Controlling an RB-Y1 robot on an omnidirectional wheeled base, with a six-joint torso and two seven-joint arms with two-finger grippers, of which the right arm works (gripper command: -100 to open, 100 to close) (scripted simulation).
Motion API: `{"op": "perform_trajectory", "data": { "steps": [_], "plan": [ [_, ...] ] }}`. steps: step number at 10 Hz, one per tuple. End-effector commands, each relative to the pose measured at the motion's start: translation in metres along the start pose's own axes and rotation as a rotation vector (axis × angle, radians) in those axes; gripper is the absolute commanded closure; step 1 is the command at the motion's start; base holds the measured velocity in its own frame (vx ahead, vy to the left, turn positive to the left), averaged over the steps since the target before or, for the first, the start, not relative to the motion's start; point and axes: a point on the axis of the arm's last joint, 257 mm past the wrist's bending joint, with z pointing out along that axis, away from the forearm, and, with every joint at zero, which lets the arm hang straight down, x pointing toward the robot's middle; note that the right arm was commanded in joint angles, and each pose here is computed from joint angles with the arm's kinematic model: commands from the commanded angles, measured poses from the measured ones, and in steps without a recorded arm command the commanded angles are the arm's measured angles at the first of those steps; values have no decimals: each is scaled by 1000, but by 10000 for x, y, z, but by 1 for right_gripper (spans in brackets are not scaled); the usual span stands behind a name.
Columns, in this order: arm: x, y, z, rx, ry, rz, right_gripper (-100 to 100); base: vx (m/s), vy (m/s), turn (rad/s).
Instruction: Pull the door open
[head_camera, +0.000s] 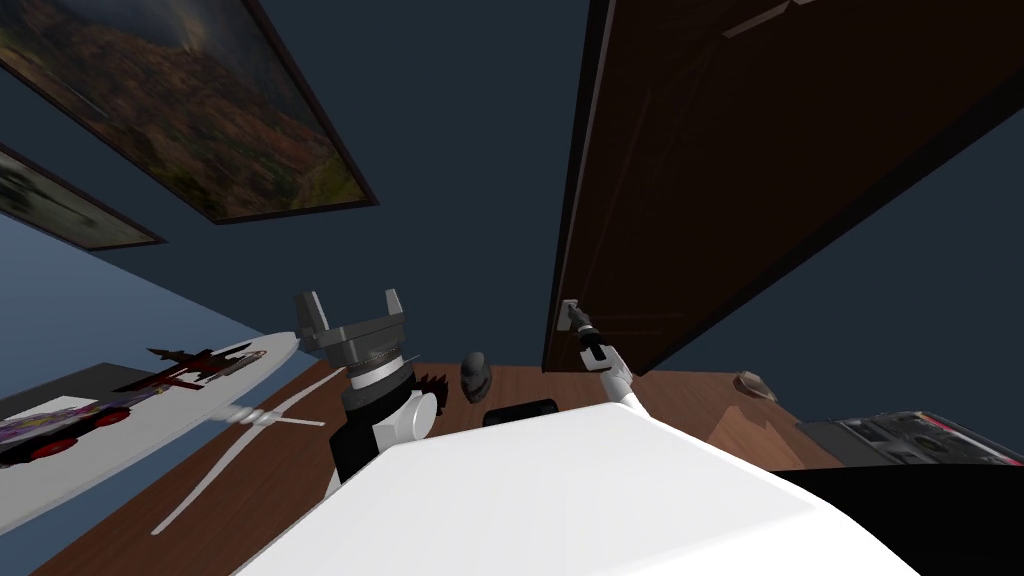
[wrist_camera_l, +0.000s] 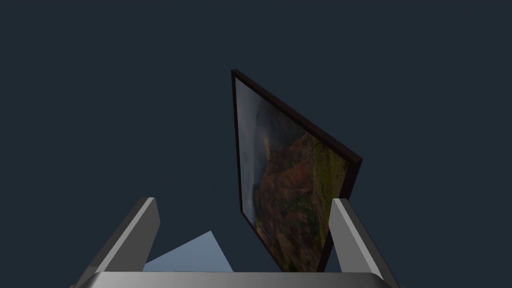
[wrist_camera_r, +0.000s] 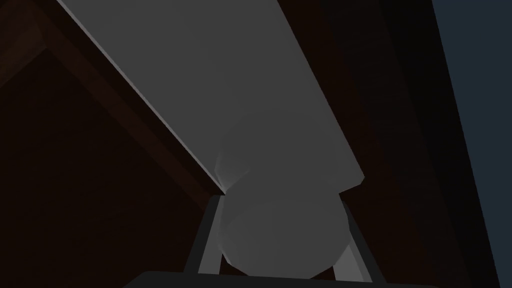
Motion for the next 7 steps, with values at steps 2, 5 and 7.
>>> {"op": "perform_trajectory", "data": {
  "steps": [2,5,7],
  "plan": [
    [-40,68,15,-21,-10,101,100,-25,-7,22],
    [-84,74,8,-30,-16,203,100,-22,-5,18],
    [-106,76,3,-35,-19,273,100,-23,-7,26]
  ]
}}
